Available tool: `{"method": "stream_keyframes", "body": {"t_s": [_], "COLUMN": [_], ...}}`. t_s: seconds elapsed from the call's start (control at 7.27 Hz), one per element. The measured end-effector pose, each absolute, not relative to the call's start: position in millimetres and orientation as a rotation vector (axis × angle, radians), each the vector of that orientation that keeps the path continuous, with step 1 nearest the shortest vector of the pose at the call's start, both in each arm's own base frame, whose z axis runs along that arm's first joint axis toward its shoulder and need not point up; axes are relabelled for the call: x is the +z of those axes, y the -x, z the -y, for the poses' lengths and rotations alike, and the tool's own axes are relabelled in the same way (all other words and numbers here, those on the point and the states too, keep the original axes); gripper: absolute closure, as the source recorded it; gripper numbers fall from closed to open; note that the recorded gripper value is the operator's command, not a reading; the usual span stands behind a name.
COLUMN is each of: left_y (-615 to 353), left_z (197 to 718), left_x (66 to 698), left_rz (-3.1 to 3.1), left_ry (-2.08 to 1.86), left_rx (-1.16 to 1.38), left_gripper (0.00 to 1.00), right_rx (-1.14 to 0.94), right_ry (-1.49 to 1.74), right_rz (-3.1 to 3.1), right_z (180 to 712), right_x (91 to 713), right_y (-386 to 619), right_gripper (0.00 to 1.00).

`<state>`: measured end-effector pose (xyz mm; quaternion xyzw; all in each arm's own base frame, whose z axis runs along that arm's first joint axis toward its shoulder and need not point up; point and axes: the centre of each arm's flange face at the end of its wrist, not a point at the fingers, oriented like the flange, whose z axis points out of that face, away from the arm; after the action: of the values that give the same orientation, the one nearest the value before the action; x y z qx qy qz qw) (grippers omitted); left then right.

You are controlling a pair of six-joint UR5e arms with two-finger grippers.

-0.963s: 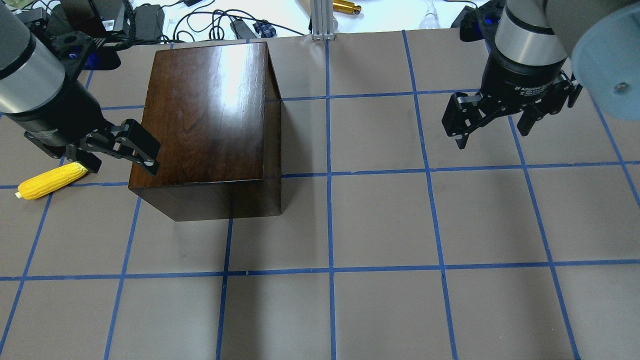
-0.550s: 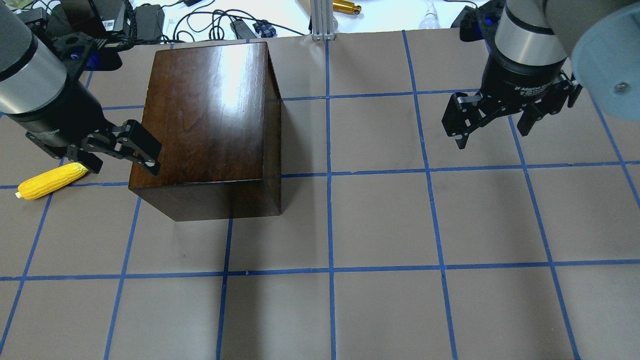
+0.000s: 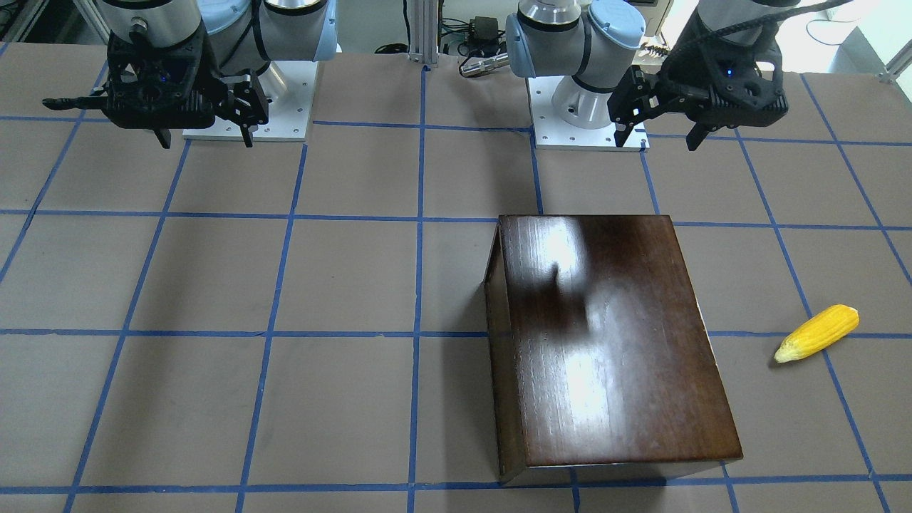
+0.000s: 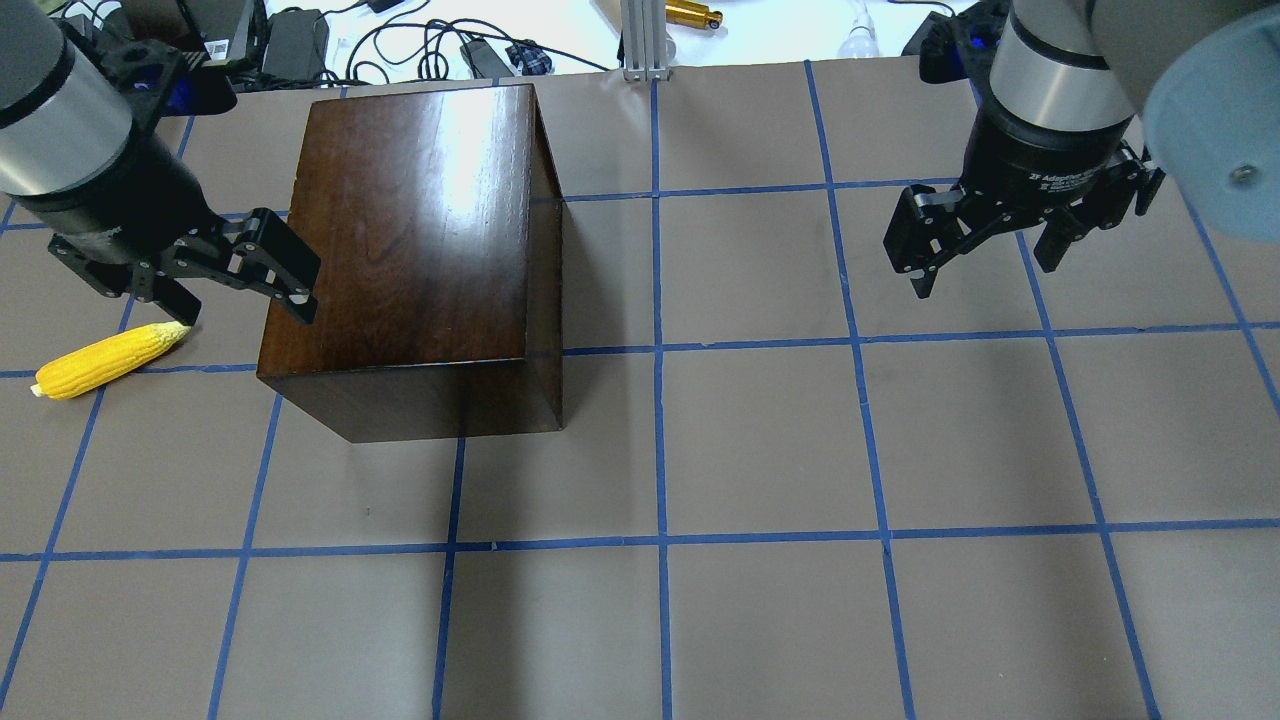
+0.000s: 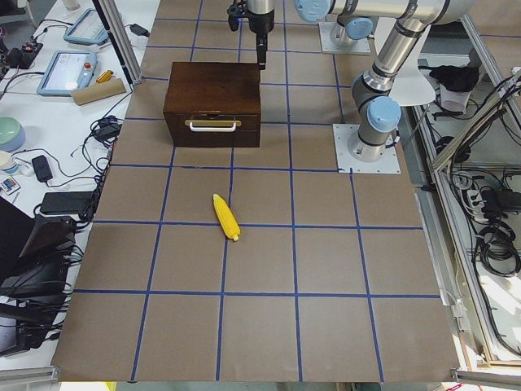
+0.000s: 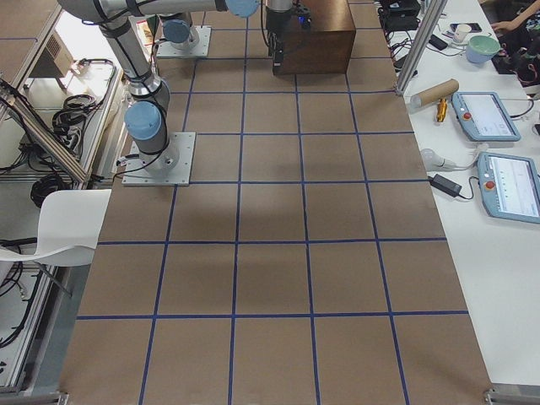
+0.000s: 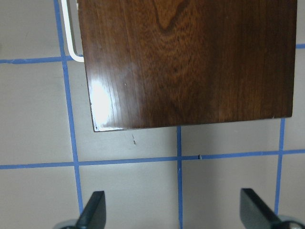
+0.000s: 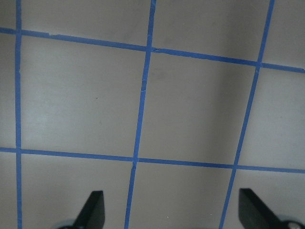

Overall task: Open drawer and put corn inside
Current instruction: 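Move the left gripper back along the cabinet side toward the drawer handle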

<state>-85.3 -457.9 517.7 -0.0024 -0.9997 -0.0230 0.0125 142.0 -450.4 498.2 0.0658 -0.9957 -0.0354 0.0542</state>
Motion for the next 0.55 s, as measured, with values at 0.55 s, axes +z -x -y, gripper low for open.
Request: {"method": "stream_keyframes", "body": {"t_s": [0.55], "left_y": [108.8], "left_z": [475.1], "left_x": [511.9], "left_rz": [3.153], "left_ry": [0.059], "left_rx": [-0.093], "left_gripper": [0.0], "right_rx": [-0.108], "right_ry": [-0.2], "right_rz": [3.024], "right_z": [450.5], "right_x": [498.1], "right_y": [-141.9], "right_gripper": [0.0]}}
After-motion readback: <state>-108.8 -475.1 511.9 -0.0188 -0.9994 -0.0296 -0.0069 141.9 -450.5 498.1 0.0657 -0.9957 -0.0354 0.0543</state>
